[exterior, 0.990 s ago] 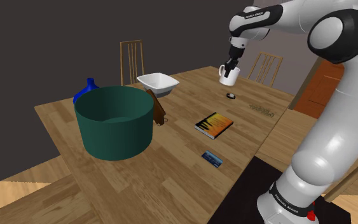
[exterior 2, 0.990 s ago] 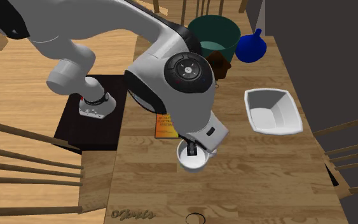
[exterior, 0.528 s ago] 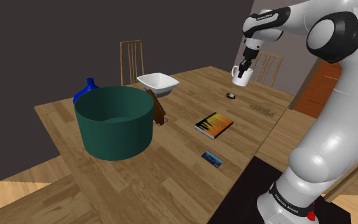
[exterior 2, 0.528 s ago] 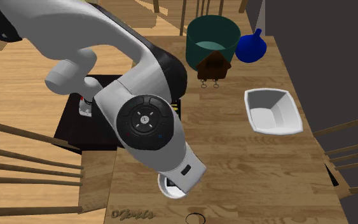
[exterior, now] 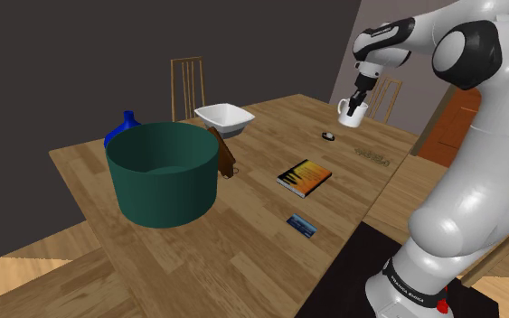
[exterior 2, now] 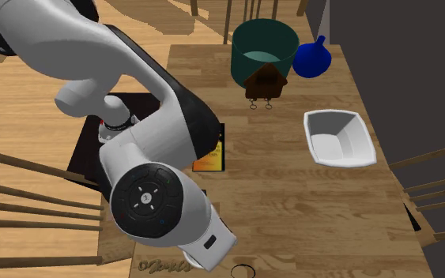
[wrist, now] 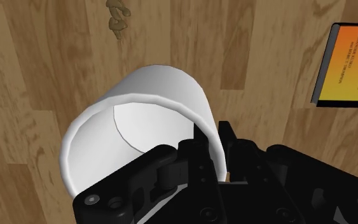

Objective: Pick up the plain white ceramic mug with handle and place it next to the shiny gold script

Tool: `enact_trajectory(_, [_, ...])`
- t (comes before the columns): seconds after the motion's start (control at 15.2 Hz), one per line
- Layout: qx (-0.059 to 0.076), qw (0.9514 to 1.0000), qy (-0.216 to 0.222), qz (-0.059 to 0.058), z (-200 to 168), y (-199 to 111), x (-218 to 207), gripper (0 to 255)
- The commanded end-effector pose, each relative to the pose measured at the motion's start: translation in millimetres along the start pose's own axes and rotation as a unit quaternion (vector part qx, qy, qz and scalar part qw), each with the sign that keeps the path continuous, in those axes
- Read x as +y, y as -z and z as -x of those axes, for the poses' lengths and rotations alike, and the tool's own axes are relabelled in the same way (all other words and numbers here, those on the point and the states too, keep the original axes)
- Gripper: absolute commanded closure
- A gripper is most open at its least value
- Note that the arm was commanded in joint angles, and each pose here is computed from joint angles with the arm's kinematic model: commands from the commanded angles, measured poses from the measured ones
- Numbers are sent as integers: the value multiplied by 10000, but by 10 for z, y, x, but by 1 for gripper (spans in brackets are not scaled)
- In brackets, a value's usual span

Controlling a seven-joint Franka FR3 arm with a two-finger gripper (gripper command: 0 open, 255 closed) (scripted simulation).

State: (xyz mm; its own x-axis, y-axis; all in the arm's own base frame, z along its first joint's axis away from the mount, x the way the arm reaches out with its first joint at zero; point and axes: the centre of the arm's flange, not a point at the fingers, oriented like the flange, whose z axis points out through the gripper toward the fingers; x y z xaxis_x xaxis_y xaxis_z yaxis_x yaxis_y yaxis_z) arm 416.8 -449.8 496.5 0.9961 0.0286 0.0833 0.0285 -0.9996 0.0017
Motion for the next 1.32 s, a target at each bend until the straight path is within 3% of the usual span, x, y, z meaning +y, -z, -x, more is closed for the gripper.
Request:
enact_trajectory(0.0, [4,10000,1,3,13,-97,6,255])
enact_trajectory(1.25, [4,10000,1,3,97,-1097,4,255])
